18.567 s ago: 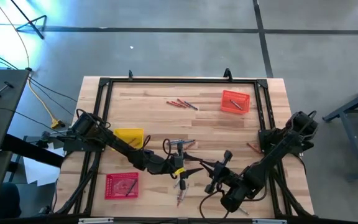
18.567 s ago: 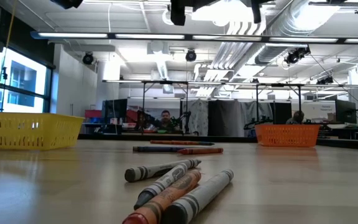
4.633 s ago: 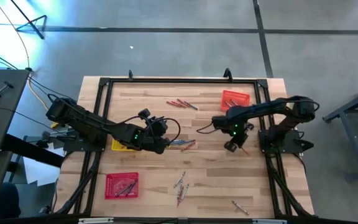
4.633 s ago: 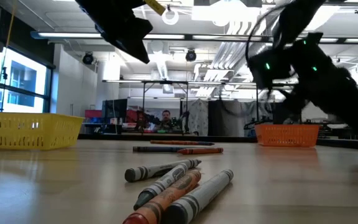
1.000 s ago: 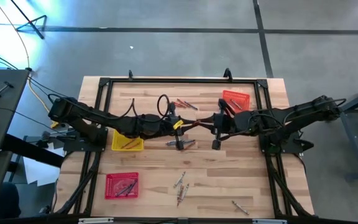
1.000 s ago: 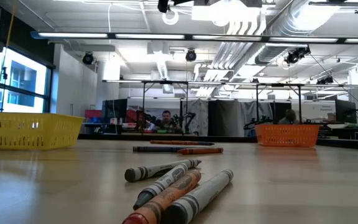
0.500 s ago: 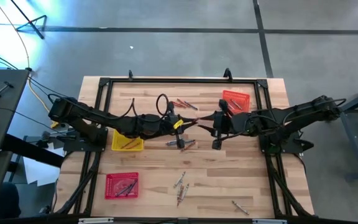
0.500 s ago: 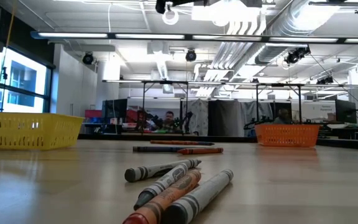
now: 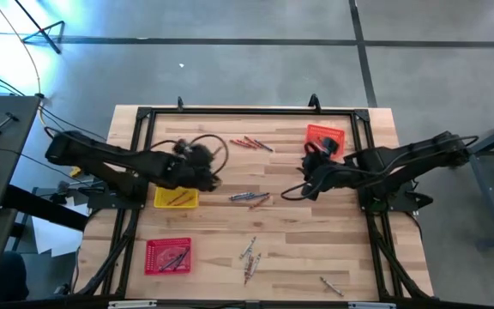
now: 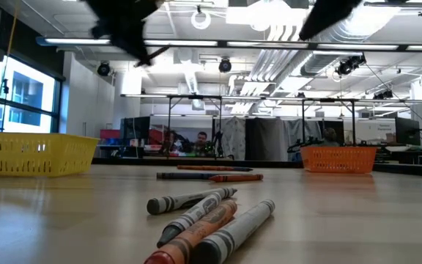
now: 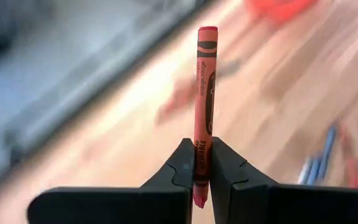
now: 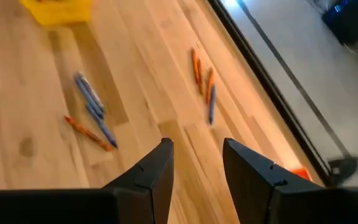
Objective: Sort crayons
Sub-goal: Put the orange crayon into the yellow bin
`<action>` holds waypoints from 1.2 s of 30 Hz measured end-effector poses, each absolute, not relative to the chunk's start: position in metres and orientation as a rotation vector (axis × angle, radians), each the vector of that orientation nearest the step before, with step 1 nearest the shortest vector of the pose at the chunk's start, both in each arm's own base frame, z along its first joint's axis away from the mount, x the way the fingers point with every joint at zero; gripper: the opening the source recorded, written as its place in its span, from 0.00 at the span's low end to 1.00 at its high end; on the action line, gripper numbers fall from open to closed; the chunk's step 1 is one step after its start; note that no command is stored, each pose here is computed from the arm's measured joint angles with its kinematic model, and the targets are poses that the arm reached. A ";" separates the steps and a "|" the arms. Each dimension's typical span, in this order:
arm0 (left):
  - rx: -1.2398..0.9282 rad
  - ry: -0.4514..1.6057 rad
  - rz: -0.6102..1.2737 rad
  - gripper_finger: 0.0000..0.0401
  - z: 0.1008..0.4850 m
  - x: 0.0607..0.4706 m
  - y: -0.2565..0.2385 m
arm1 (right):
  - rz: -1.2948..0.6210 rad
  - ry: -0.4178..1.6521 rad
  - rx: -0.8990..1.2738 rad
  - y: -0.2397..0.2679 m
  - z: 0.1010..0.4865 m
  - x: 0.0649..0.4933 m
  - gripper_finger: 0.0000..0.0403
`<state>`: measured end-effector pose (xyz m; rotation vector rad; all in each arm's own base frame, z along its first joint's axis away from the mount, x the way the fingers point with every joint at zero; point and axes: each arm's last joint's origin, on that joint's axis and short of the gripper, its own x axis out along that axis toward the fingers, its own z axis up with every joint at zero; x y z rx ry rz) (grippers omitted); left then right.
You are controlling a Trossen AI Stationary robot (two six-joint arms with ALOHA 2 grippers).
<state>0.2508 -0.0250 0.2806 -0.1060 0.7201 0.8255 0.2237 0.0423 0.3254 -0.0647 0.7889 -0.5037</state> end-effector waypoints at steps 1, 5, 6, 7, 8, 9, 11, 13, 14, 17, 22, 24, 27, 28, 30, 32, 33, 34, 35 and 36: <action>-0.158 0.777 0.859 0.01 0.278 0.241 -0.024 | -0.513 0.804 -0.067 0.042 0.322 0.223 0.32; -0.313 0.990 0.974 0.01 0.270 0.212 -0.025 | -0.525 0.827 -0.074 0.042 0.311 0.222 0.32; -0.347 1.043 0.994 0.01 0.267 0.207 -0.025 | -0.525 0.829 -0.075 0.042 0.310 0.222 0.32; -0.380 1.087 1.009 0.01 0.265 0.203 -0.026 | -0.526 0.830 -0.076 0.042 0.308 0.222 0.32; -0.410 1.119 1.014 0.01 0.262 0.201 -0.027 | -0.526 0.833 -0.077 0.042 0.307 0.222 0.32; -0.433 1.147 1.013 0.01 0.259 0.199 -0.029 | -0.527 0.832 -0.077 0.042 0.306 0.222 0.32; -0.461 1.196 0.993 0.01 0.252 0.197 -0.031 | -0.526 0.825 -0.075 0.042 0.305 0.223 0.32; -0.494 1.255 0.976 0.01 0.244 0.194 -0.033 | -0.524 0.824 -0.079 0.042 0.304 0.223 0.32; -0.518 1.278 0.977 0.01 0.240 0.192 -0.034 | -0.523 0.825 -0.080 0.042 0.304 0.223 0.32; -0.593 1.327 0.976 0.01 0.226 0.189 -0.036 | -0.523 0.824 -0.080 0.042 0.304 0.223 0.32; -0.628 1.360 0.956 0.01 0.206 0.184 -0.039 | -0.523 0.824 -0.080 0.042 0.304 0.223 0.32; -0.635 1.352 0.947 0.01 0.202 0.184 -0.040 | -0.523 0.823 -0.079 0.042 0.304 0.223 0.32; -0.634 1.347 0.936 0.01 0.197 0.183 -0.042 | -0.523 0.821 -0.078 0.042 0.305 0.223 0.32; -0.637 1.342 0.933 0.01 0.195 0.183 -0.042 | -0.523 0.819 -0.077 0.042 0.305 0.224 0.32; -0.639 1.340 0.932 0.01 0.194 0.183 -0.042 | -0.523 0.816 -0.075 0.042 0.305 0.224 0.32; -0.639 1.336 0.931 0.01 0.193 0.183 -0.042 | -0.523 0.811 -0.073 0.042 0.305 0.224 0.32; -0.640 1.334 0.933 0.02 0.192 0.183 -0.042 | -0.522 0.810 -0.072 0.042 0.305 0.224 0.32; -0.641 1.330 0.939 0.02 0.192 0.183 -0.041 | -0.522 0.810 -0.072 0.042 0.305 0.224 0.32; -0.646 1.323 0.944 0.03 0.192 0.183 -0.041 | -0.522 0.810 -0.072 0.042 0.305 0.224 0.32; -0.648 1.320 0.945 0.04 0.192 0.183 -0.041 | -0.522 0.810 -0.072 0.042 0.305 0.224 0.32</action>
